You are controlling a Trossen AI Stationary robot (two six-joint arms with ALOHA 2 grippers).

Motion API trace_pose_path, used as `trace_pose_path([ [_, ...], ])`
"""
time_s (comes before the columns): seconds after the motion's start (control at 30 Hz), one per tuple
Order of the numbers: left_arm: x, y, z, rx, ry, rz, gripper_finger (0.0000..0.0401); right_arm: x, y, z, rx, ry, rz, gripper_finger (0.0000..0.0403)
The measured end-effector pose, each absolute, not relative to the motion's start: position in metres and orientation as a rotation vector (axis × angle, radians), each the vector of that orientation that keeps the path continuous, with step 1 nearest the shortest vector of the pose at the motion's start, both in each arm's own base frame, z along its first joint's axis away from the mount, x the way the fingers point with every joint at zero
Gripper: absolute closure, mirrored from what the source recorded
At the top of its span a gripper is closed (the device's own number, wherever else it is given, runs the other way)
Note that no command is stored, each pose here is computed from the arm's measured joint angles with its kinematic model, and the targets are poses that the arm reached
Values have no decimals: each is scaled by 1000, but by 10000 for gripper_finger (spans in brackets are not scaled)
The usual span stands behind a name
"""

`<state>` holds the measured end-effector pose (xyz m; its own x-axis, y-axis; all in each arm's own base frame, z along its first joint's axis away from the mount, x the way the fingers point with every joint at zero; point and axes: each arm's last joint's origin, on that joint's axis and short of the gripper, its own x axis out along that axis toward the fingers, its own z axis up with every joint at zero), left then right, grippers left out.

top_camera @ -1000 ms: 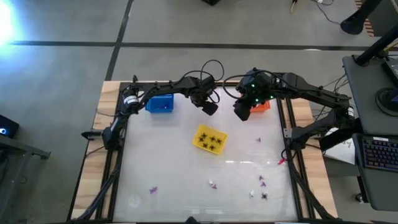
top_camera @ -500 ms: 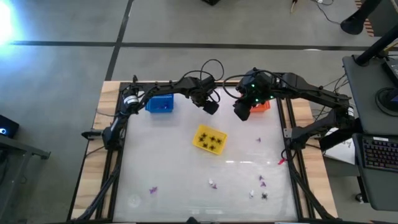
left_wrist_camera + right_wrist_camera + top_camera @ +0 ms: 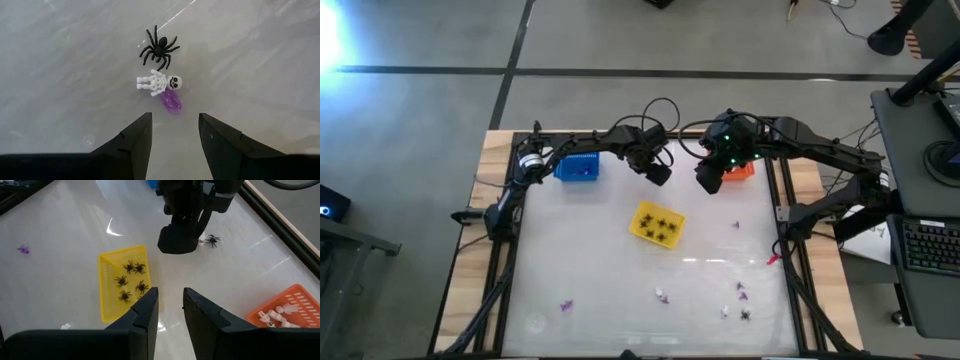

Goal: Sort Halloween decoration
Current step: Put the purple witch hat toy into the blue bin

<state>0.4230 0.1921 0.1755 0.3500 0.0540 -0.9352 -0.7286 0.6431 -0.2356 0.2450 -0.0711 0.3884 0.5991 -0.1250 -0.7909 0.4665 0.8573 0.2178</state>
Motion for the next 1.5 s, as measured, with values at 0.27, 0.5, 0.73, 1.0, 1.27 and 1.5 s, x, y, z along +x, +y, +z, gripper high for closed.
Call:
trace_pose_path([
  [0.27,423,192,175,-720,1110,564,256,245,-71,389,429,861,-354,321],
  [0.5,430,176,175,-702,1128,469,256,245,-71,389,428,862,-354,321],
  [0.73,434,170,175,-613,1116,516,256,245,-71,389,420,864,-350,321],
  [1.0,431,185,173,-663,1086,545,256,245,-71,389,420,865,-350,321],
  [1.27,432,185,168,-652,1102,559,256,245,-71,389,420,864,-349,321],
  [1.5,429,185,167,-637,1116,603,257,245,-71,389,420,864,-349,321],
])
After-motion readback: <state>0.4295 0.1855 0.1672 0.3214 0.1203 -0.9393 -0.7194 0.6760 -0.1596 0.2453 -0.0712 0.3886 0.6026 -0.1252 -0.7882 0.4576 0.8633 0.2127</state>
